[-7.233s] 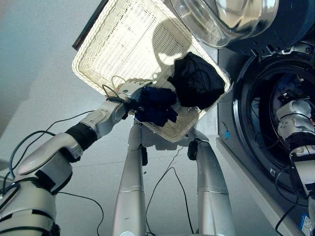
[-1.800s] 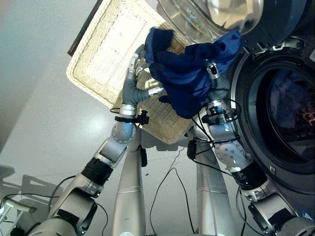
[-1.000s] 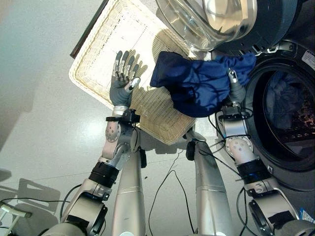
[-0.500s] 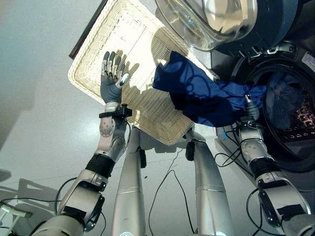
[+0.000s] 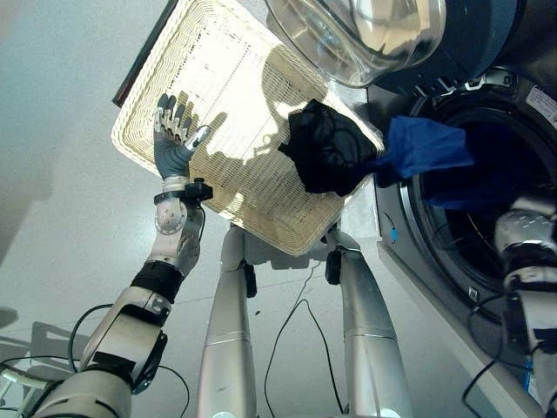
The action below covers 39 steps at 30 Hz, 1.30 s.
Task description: Put the clothes into the washing machine.
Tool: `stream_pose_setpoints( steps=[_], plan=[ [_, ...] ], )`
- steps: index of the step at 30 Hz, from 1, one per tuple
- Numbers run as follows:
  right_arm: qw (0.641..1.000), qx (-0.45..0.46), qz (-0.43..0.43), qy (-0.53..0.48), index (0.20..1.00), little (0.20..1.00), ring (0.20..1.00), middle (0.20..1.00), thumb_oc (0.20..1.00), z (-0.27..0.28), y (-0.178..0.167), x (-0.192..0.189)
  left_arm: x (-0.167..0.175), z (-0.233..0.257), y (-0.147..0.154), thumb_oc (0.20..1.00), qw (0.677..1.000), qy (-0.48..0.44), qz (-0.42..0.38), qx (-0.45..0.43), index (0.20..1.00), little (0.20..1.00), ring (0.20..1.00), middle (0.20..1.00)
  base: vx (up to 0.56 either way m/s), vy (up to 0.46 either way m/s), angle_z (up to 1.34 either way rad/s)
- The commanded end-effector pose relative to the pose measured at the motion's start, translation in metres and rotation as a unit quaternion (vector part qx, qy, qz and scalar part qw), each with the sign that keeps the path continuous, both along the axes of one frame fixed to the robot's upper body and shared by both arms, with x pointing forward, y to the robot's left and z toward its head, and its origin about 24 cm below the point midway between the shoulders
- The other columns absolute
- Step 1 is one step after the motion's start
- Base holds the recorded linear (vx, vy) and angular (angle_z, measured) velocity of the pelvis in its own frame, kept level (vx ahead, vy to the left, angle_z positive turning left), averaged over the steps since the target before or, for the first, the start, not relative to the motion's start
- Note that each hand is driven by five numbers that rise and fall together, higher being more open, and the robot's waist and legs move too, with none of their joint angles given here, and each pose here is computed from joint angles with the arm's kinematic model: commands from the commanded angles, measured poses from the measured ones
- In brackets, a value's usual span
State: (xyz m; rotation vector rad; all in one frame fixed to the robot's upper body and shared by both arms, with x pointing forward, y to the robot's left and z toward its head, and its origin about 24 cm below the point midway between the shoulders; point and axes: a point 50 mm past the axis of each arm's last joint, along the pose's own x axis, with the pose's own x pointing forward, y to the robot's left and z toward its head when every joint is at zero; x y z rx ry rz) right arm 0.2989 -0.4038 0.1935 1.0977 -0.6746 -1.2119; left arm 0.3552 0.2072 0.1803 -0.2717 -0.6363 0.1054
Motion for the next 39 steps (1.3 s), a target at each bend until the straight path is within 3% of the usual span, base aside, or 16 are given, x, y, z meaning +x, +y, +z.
stream_pose_setpoints(
  steps=[1, 2, 4, 7, 8, 9, 10, 11, 15, 18, 19, 20, 21, 23, 39],
  plan=[
    [0.982, -0.057, -0.179, -0.024, 0.2, 0.2, 0.2, 0.2, 0.2, 0.067, -0.031, -0.054, -0.003, 0.018, 0.007, 1.0, 0.999, -0.042, 0.021, 0.016, 1.0, 1.0, 1.0, 1.0, -0.02, -0.005, -0.12],
    [0.981, -0.057, -0.182, -0.022, 0.2, 0.2, 0.2, 0.2, 0.2, 0.068, -0.03, -0.053, -0.003, 0.018, 0.008, 1.0, 0.999, -0.042, 0.021, 0.015, 1.0, 1.0, 1.0, 1.0, -0.01, 0.001, -0.05],
    [0.963, -0.057, -0.262, -0.002, 0.2, 0.2, 0.2, 0.2, 0.2, 0.09, -0.05, -0.088, -0.005, 0.021, 0.03, 1.0, 0.998, -0.034, 0.039, 0.02, 1.0, 1.0, 1.0, 1.0, -0.01, -0.013, -0.1],
    [0.955, -0.046, -0.29, 0.032, 0.206, 0.206, 0.206, 0.206, 0.206, 0.089, -0.062, -0.101, -0.004, 0.022, 0.038, 1.0, 0.998, -0.028, 0.042, 0.023, 1.0, 1.0, 1.0, 1.0, 0.0, -0.026, -0.07],
    [0.953, -0.046, -0.296, 0.051, 0.231, 0.231, 0.231, 0.231, 0.231, 0.089, -0.066, -0.106, -0.003, 0.023, 0.041, 1.0, 0.998, -0.026, 0.041, 0.027, 1.0, 1.0, 1.0, 1.0, 0.01, -0.036, 0.02],
    [0.952, -0.044, -0.296, 0.067, 0.31, 0.31, 0.31, 0.31, 0.31, 0.09, -0.069, -0.107, -0.002, 0.026, 0.041, 1.0, 0.998, -0.028, 0.04, 0.032, 1.0, 1.0, 1.0, 1.0, 0.02, -0.037, 0.03],
    [0.953, -0.046, -0.288, 0.077, 0.57, 0.57, 0.57, 0.57, 0.57, 0.089, -0.071, -0.106, -0.002, 0.025, 0.042, 1.0, 0.998, -0.025, 0.039, 0.033, 1.0, 1.0, 1.0, 1.0, 0.0, -0.019, 0.04],
    [0.957, -0.046, -0.27, 0.097, 1.0, 1.0, 1.0, 1.0, 1.0, 0.087, -0.074, -0.104, -0.002, 0.028, 0.042, 1.0, 0.998, -0.027, 0.037, 0.036, 1.0, 1.0, 1.0, 1.0, 0.03, -0.014, 0.03],
    [0.951, -0.082, -0.217, 0.204, 1.0, 1.0, 1.0, 1.0, 1.0, 0.081, -0.072, -0.084, 0.001, 0.031, 0.036, 1.0, 0.999, -0.025, 0.027, 0.039, 1.0, 1.0, 1.0, 1.0, 0.02, -0.014, 0.03],
    [0.919, -0.119, -0.195, 0.322, 1.0, 1.0, 1.0, 1.0, 1.0, 0.074, -0.062, -0.064, 0.004, 0.034, 0.028, 1.0, 0.999, -0.025, 0.017, 0.045, 1.0, 1.0, 1.0, 1.0, 0.02, -0.028, 0.05],
    [0.893, -0.154, -0.188, 0.378, 1.0, 1.0, 1.0, 1.0, 1.0, 0.073, -0.057, -0.054, 0.005, 0.036, 0.024, 1.0, 0.998, -0.028, 0.013, 0.047, 1.0, 1.0, 1.0, 1.0, 0.0, -0.021, 0.04],
    [0.893, -0.154, -0.188, 0.378, 1.0, 1.0, 1.0, 1.0, 1.0, 0.073, -0.057, -0.054, 0.005, 0.036, 0.024, 1.0, 0.998, -0.028, 0.013, 0.047, 1.0, 1.0, 1.0, 1.0, 0.01, -0.01, 0.05],
    [0.866, -0.193, -0.176, 0.427, 1.0, 1.0, 1.0, 1.0, 1.0, 0.077, -0.046, -0.039, 0.006, 0.037, 0.017, 1.0, 0.998, -0.028, 0.007, 0.049, 1.0, 1.0, 1.0, 1.0, 0.0, 0.008, 0.06],
    [0.846, -0.221, -0.17, 0.454, 1.0, 1.0, 1.0, 1.0, 1.0, 0.08, -0.038, -0.029, 0.008, 0.039, 0.014, 1.0, 0.998, -0.028, 0.003, 0.049, 1.0, 1.0, 1.0, 1.0, 0.01, 0.01, 0.05],
    [0.784, -0.415, -0.075, 0.455, 1.0, 1.0, 1.0, 1.0, 1.0, 0.046, 0.042, 0.03, 0.009, 0.04, 0.001, 1.0, 0.999, -0.042, 0.0, 0.031, 1.0, 1.0, 1.0, 1.0, -0.01, 0.02, 0.03]
  ],
)
